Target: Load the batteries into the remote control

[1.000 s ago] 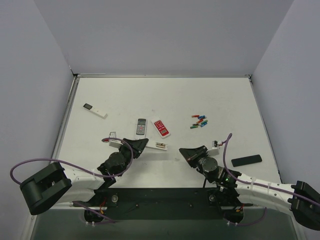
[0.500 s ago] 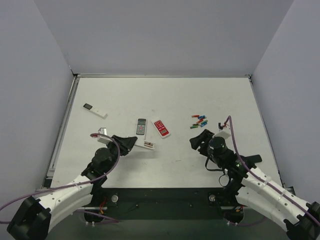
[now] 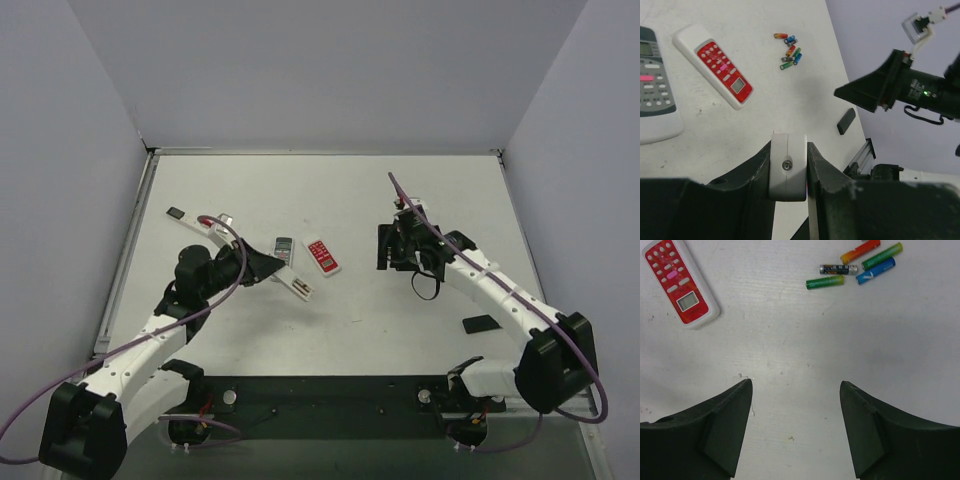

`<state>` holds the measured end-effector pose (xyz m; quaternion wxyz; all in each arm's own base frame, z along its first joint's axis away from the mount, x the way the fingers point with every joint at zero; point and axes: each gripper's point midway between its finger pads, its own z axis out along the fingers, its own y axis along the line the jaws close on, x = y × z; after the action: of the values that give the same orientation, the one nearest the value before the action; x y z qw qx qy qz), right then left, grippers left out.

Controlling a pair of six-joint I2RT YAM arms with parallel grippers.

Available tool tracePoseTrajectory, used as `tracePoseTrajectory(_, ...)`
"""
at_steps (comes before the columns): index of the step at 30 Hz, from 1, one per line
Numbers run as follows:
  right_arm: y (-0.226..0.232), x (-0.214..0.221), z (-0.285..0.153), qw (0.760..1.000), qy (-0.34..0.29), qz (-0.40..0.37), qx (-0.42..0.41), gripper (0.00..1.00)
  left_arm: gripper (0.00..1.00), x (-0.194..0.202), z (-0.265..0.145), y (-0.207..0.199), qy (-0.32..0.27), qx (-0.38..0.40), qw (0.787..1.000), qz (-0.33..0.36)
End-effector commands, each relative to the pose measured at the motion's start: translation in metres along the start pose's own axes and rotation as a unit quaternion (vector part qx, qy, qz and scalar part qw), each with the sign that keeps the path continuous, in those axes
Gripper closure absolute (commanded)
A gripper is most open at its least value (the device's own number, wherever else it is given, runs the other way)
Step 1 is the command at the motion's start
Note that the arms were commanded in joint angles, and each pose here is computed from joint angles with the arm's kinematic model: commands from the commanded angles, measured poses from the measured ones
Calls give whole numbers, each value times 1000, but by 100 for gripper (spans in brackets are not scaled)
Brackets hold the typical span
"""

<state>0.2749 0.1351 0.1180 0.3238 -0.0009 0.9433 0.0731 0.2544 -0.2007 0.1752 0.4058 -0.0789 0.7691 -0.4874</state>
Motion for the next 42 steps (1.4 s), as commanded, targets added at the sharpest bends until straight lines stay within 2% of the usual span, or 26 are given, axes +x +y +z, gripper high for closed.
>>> tracePoseTrajectory(1,3,-9,15,994,48,-99,-3,35,100,-1,-2,-39,77,74,993,40)
tracePoseTrajectory(5,-8,-16,35,990,77,-119,15,38,100,-13,-5,-48,102,75,990,65)
tracePoseTrajectory(6,-5,-11,42,988,94,-119,5,38,100,-21,-5,-56,97,81,987,95)
tracePoseTrajectory(9,-10,-13,55,986,109,-124,5,43,100,-18,-8,-48,124,56,983,125)
tracePoseTrajectory(15,0,-21,73,981,129,-140,-33,47,100,-21,-11,-51,128,66,973,180)
tracePoseTrajectory(26,12,-21,103,977,161,-126,-51,57,100,-1,-17,-63,159,136,964,162)
tracePoseTrajectory(36,8,-13,118,974,182,-125,-48,59,100,6,-20,-72,167,173,956,166)
tracePoseTrajectory(42,7,-23,119,974,168,-144,-45,59,100,7,-20,-72,169,174,956,165)
